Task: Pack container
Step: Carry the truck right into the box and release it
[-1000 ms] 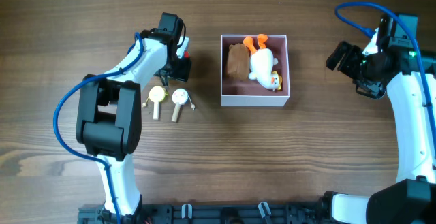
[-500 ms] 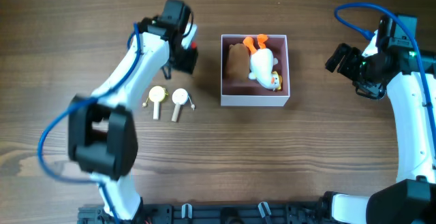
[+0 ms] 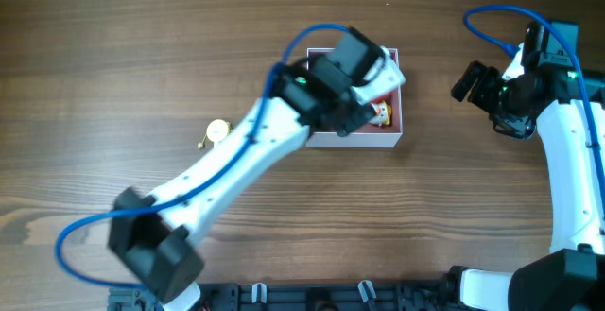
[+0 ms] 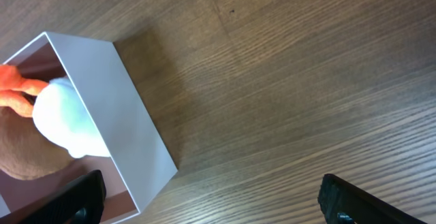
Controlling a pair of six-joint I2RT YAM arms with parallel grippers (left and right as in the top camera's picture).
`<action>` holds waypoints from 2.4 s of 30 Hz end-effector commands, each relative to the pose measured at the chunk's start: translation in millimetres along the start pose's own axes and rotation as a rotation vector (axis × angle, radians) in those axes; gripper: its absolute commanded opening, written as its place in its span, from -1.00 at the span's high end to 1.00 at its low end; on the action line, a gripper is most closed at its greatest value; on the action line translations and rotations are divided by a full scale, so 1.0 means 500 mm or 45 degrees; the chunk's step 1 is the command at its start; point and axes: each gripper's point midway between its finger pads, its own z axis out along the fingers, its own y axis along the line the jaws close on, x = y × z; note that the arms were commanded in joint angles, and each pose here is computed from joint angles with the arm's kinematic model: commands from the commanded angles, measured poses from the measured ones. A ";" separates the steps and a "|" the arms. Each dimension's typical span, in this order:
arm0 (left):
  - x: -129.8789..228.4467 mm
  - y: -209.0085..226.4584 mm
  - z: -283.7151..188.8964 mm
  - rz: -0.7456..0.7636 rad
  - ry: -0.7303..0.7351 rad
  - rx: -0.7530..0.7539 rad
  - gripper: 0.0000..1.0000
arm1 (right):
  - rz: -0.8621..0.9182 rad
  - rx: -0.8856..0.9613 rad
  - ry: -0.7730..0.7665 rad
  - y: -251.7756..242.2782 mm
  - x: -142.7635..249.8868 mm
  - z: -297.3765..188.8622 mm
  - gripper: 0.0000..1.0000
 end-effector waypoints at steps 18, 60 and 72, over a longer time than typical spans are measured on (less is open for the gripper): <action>0.032 -0.048 0.228 0.343 0.112 0.097 0.04 | -0.027 0.015 0.041 -0.006 0.013 0.003 -0.99; 0.017 -0.046 0.109 0.417 0.096 0.085 -0.44 | -0.026 0.017 0.049 -0.007 0.016 0.003 -0.99; 0.003 -0.019 0.088 0.311 0.078 -0.014 -0.99 | -0.026 0.022 0.047 -0.008 0.016 0.003 -0.99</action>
